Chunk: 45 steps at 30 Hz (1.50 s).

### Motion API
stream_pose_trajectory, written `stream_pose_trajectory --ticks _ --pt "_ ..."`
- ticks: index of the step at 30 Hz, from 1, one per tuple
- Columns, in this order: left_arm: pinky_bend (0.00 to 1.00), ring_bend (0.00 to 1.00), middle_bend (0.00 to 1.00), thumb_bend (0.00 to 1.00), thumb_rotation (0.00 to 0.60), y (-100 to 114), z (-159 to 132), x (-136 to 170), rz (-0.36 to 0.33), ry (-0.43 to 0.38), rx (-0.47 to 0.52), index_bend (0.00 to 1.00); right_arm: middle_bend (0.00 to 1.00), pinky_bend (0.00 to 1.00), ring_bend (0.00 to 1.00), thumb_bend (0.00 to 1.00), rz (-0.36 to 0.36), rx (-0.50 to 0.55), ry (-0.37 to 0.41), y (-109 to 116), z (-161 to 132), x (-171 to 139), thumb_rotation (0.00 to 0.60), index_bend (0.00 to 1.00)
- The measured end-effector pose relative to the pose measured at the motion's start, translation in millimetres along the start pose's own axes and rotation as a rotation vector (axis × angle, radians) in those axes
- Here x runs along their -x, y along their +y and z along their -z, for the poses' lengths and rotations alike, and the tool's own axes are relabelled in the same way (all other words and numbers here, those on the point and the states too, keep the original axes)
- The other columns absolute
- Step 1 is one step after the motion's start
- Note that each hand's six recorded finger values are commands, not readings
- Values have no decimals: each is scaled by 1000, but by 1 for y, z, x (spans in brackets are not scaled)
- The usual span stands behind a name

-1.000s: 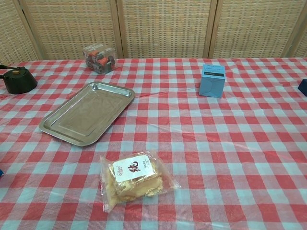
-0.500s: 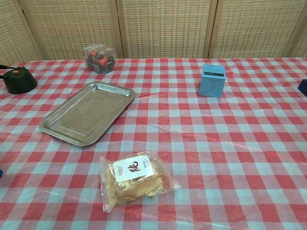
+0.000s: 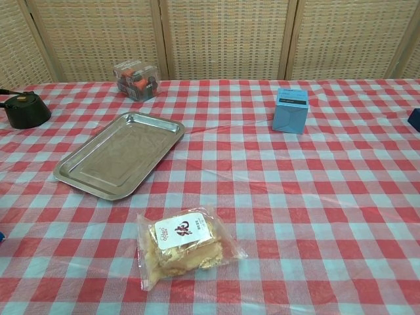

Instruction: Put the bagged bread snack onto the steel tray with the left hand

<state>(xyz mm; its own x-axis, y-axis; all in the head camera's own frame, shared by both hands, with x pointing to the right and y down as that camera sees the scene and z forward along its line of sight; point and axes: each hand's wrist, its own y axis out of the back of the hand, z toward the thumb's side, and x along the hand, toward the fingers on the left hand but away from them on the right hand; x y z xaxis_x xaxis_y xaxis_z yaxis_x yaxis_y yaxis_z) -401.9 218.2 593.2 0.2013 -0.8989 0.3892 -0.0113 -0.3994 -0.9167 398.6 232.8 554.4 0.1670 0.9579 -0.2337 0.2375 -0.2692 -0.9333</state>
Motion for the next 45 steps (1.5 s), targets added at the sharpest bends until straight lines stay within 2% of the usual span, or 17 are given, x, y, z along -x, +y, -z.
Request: stream_pose_trajectory --ticks 8,14,21,36,45 --pt "0 0 0 8 600 -1 -29 -26 74 -161 -31 0 0 0 0 66 7 -20 -6 0 1 1 600 0" --pt "0 0 0 0 600 0 -72 -49 168 -335 -16 0 0 0 0 67 21 -7 -30 5 6 1 600 0" --pt "0 0 0 0 600 -6 -120 -64 240 -493 -101 0 0 0 0 66 33 -11 -62 10 14 3 600 0" --pt "0 0 0 0 600 -34 -194 -85 378 -643 -225 0 0 0 0 66 50 18 -110 21 26 4 600 0" --pt "0 0 0 0 600 -47 -225 -94 416 -696 -279 0 0 0 0 66 52 26 -127 23 31 5 600 0"
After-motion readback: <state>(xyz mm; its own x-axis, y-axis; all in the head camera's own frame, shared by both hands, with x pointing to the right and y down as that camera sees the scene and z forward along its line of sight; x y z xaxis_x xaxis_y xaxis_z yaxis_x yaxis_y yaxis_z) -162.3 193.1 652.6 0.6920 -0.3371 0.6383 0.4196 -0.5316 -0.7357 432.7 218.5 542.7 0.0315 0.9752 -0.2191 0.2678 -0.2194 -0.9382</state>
